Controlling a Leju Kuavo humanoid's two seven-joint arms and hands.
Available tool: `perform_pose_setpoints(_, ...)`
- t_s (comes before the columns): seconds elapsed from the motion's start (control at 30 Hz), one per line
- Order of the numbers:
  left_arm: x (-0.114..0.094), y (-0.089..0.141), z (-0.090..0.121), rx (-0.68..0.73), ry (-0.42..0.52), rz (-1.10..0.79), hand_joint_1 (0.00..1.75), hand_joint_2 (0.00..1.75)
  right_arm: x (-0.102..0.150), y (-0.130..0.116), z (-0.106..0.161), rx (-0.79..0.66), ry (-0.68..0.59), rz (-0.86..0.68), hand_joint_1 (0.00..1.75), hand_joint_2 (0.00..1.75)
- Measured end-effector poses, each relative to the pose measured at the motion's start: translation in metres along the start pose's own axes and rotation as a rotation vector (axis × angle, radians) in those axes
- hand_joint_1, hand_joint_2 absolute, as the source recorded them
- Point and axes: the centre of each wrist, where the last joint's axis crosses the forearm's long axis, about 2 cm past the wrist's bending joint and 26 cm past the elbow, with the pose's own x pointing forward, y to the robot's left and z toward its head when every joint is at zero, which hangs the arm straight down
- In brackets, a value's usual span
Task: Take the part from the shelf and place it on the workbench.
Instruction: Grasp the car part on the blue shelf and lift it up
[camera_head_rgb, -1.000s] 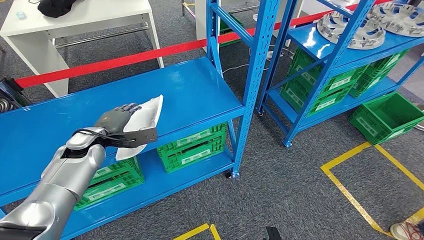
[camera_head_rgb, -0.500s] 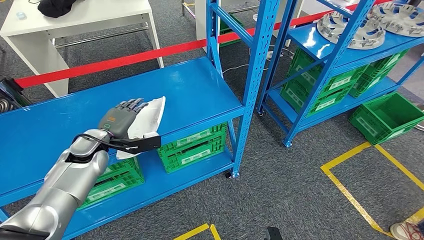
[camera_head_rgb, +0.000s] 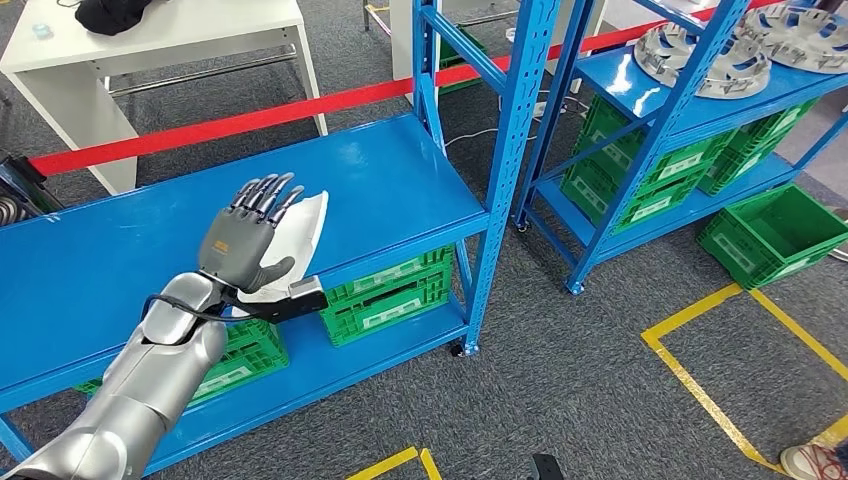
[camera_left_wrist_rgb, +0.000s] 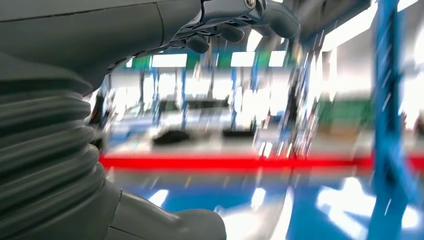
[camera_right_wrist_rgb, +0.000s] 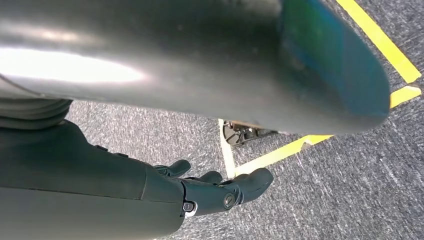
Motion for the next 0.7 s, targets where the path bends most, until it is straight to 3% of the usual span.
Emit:
perform_pose_setpoints(0.1,0.009,-0.004,0.004,0.094,-0.053,-0.053,0.0,1.75,0.001,0.0,0.0,0.003,-0.001,0.009,0.0,0.0)
perform_pose_setpoints(0.37,0.04,-0.004,0.008,0.148,-0.222,-0.182,0.0,1.75,0.002,0.0,-0.001,0.01,-0.001,0.028,0.0,0.0)
perform_pose_setpoints(0.7,0.054,0.006,0.008,0.231,-0.246,-0.212,0.0,1.75,0.002,0.0,-0.001,0.015,-0.003,0.032,0.0,0.0)
